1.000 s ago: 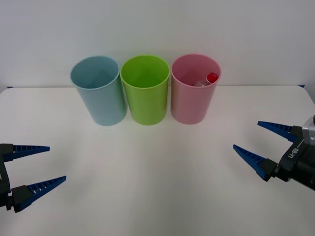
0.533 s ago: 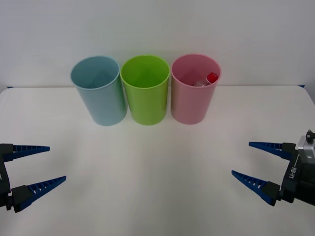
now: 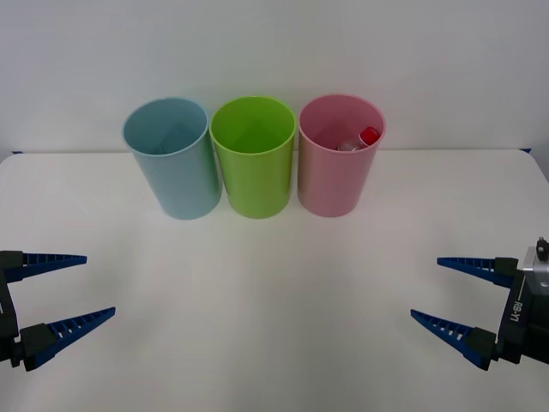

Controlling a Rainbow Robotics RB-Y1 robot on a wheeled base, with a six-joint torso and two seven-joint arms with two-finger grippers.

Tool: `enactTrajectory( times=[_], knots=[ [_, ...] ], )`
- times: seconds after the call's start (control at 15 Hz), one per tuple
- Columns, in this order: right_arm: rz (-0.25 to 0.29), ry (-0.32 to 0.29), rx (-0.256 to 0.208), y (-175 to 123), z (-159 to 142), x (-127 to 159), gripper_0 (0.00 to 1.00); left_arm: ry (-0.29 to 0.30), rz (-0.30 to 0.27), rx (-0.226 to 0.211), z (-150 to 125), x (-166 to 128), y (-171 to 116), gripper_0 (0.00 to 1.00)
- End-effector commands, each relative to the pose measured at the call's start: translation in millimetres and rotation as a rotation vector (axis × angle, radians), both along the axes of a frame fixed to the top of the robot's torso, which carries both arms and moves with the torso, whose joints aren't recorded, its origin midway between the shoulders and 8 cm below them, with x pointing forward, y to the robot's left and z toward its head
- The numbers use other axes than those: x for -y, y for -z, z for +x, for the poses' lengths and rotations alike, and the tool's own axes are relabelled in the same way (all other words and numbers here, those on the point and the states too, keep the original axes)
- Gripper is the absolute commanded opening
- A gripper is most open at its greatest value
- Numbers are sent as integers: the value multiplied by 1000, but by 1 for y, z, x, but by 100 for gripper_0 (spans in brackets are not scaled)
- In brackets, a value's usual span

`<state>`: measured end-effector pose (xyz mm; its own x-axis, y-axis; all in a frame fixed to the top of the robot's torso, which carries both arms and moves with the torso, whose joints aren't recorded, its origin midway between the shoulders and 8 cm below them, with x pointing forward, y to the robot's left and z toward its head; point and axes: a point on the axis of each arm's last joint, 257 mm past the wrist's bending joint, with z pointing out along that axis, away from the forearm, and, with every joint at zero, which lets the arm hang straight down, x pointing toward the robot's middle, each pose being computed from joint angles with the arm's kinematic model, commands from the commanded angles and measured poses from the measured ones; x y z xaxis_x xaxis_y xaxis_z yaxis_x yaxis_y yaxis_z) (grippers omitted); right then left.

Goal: Put cans in the blue bin and PET bottles in the pink bin and trash in the green bin.

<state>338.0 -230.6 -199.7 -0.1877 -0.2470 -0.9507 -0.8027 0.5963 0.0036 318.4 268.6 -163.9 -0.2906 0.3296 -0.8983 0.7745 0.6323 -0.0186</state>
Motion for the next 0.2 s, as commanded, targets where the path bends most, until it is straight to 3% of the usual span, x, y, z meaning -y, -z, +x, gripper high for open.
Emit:
enactTrajectory(
  times=[0.07,0.2],
  knots=[
    [0,0,-1,0,0,0,100,0,0,0,0,0,0,100],
    [0,0,-1,0,0,0,100,0,0,0,0,0,0,100]
  ],
)
